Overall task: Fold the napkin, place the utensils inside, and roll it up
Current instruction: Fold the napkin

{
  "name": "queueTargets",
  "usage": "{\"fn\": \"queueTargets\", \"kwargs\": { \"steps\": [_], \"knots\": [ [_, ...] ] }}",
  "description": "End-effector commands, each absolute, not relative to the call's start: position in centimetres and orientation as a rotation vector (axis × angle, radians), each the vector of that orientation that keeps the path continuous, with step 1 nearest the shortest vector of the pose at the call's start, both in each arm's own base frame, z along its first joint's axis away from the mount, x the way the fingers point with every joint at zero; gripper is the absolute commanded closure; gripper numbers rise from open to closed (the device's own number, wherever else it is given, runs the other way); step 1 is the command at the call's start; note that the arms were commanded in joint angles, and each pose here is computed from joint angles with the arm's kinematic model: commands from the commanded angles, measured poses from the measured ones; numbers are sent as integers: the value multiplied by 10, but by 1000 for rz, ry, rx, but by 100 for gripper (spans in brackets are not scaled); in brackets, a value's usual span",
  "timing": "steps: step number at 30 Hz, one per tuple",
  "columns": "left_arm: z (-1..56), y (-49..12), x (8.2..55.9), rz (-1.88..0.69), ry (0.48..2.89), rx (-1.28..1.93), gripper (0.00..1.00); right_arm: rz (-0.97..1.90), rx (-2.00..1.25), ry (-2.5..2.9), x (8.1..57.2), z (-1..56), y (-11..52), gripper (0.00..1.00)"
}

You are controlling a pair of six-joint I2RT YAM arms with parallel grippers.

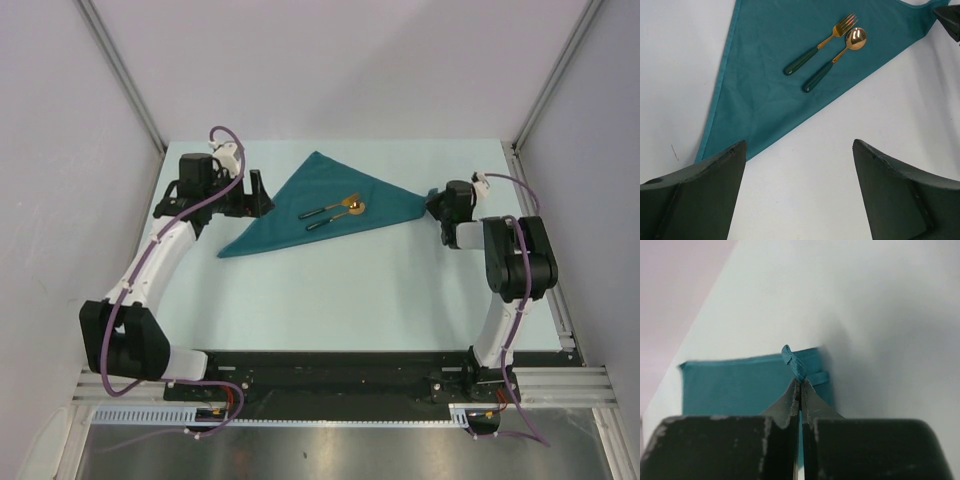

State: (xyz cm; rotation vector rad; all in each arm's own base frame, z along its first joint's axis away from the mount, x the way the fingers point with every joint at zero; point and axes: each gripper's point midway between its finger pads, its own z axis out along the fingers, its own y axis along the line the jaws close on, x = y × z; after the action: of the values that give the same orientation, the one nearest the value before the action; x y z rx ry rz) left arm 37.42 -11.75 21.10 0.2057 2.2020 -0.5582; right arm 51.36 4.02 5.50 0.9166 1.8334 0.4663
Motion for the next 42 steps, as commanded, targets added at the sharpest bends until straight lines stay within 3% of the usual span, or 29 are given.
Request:
{"fn": "queueTargets", "kwargs": {
  "steps": [1,8,15,33,36,40,42],
  "knots": [
    [234,-119,371,-581,2123,222,9,618,640,1686,540,154,110,100],
    [236,-122,370,-602,2111,226,9,937,317,1796,519,161,289,100],
    [239,-121,370,-602,2099,223,9,1148,148,1884,486,139,401,100],
    [239,-121,369,-599,2100,217,9,1180,23,2053,432,87,441,99],
    [240,-116,371,-572,2095,190,8,1180,-5,2050,427,88,443,89],
    [232,-99,374,-483,2107,62,0,1147,-114,2024,418,98,446,61],
    [233,-88,376,-455,2086,5,0,1133,-160,2000,411,109,442,55]
  ]
}}
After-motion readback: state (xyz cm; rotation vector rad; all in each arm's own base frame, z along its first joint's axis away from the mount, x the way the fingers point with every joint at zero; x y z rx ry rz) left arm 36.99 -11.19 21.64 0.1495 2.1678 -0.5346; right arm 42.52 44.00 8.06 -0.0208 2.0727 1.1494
